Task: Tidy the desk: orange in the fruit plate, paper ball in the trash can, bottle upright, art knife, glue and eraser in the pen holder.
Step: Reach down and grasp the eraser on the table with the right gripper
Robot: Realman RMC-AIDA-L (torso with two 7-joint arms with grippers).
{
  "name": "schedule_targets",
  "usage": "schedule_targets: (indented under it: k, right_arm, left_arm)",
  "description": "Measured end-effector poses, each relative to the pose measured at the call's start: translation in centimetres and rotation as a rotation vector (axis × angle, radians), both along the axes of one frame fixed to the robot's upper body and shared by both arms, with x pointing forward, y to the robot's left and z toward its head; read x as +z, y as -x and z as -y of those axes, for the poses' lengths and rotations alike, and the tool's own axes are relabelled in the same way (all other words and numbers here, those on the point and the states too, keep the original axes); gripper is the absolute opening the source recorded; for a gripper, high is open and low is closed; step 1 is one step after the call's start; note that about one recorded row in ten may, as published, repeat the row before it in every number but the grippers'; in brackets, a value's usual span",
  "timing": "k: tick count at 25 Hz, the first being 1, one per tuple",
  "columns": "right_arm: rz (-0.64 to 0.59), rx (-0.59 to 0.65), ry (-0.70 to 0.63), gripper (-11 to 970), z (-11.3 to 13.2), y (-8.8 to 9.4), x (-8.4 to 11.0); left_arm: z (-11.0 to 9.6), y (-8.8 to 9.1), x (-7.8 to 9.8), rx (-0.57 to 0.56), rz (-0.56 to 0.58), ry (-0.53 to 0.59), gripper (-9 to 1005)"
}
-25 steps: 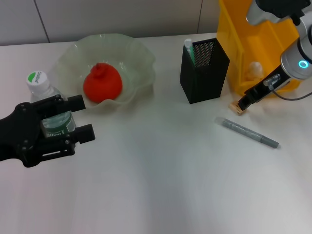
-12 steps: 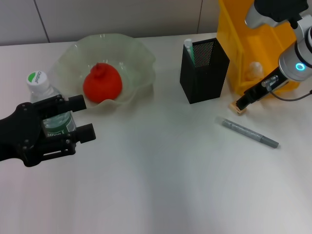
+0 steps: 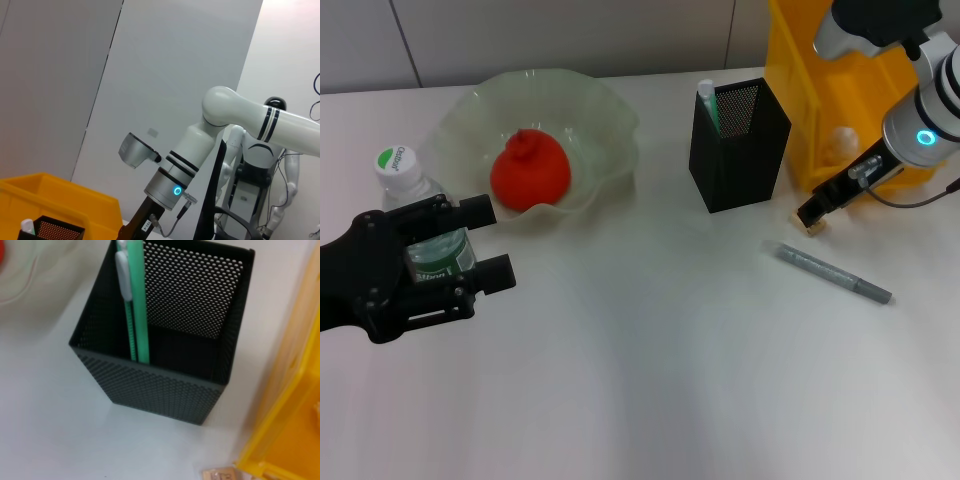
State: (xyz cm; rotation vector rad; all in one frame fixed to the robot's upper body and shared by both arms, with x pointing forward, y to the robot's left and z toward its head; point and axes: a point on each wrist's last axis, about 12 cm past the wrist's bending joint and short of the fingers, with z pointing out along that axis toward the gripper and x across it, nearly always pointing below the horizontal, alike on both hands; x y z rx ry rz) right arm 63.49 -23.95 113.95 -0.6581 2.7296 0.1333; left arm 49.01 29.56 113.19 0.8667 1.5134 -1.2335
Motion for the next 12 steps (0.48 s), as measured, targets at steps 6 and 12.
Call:
schedule_targets:
  k: [6,12]
  right_arm:
    - [-0.003,0.003,0.001,554,-0.18,-0.1,-0.14]
    - [-0.012,0.008,0.004,551,-0.26,-0.14,-0.64]
  left_arm:
    - [-0.01,0.01,-0.01,0.002,0.0,0.002,785]
    - [-0.04,0.05,-0.04,0.003,0.0,0.002,785]
